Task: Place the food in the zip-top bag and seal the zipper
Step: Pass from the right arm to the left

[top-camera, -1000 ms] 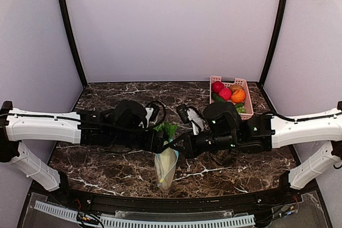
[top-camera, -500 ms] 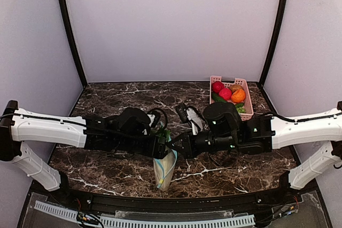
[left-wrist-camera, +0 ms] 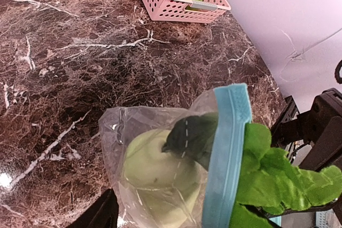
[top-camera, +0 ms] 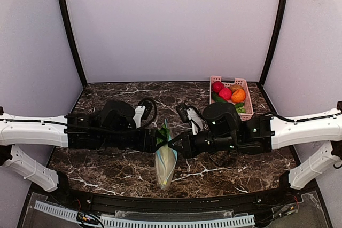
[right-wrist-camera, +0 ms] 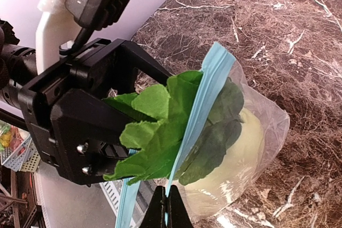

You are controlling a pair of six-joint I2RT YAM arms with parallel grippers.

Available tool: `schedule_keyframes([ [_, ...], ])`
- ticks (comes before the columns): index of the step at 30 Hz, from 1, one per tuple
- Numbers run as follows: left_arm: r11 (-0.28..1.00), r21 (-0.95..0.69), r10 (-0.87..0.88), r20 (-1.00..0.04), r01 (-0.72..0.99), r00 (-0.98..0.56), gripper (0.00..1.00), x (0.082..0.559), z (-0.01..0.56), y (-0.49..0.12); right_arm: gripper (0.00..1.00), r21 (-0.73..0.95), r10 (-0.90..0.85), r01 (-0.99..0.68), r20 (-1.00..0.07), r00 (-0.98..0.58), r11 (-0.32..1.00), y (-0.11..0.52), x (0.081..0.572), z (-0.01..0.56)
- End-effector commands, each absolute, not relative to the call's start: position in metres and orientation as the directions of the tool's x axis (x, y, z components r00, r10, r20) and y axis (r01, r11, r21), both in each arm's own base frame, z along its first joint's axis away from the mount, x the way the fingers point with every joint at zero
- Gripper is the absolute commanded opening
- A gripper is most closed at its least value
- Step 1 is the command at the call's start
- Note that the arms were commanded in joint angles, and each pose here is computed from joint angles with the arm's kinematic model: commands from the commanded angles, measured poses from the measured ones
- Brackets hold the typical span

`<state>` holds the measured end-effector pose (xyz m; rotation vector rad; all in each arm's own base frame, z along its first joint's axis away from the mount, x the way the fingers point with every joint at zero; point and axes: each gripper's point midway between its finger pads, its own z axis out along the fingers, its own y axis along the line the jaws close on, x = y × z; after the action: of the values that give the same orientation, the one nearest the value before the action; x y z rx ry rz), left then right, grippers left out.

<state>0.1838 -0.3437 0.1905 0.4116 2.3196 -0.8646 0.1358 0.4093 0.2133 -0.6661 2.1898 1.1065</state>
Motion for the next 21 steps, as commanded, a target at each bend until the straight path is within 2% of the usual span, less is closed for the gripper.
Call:
schedule_keyframes([
  [1, 0.74, -0.464, 0.107, -0.633, 0.486, -0.767, 0.62, 0.182, 0.179, -0.349, 0.0, 0.546, -0.153, -0.677, -0.712, -0.685, 0.493, 0.421, 0.132, 0.225],
  [7, 0.787, -0.407, 0.145, -0.608, 0.463, -0.78, 0.43, 0.185, 0.166, -0.344, 0.0, 0.546, -0.145, -0.675, -0.714, -0.685, 0.497, 0.42, 0.131, 0.227],
  [21, 0.782, -0.42, 0.146, -0.596, 0.461, -0.79, 0.39, 0.188, 0.152, -0.357, 0.0, 0.556, -0.153, -0.689, -0.715, -0.682, 0.465, 0.43, 0.127, 0.227],
])
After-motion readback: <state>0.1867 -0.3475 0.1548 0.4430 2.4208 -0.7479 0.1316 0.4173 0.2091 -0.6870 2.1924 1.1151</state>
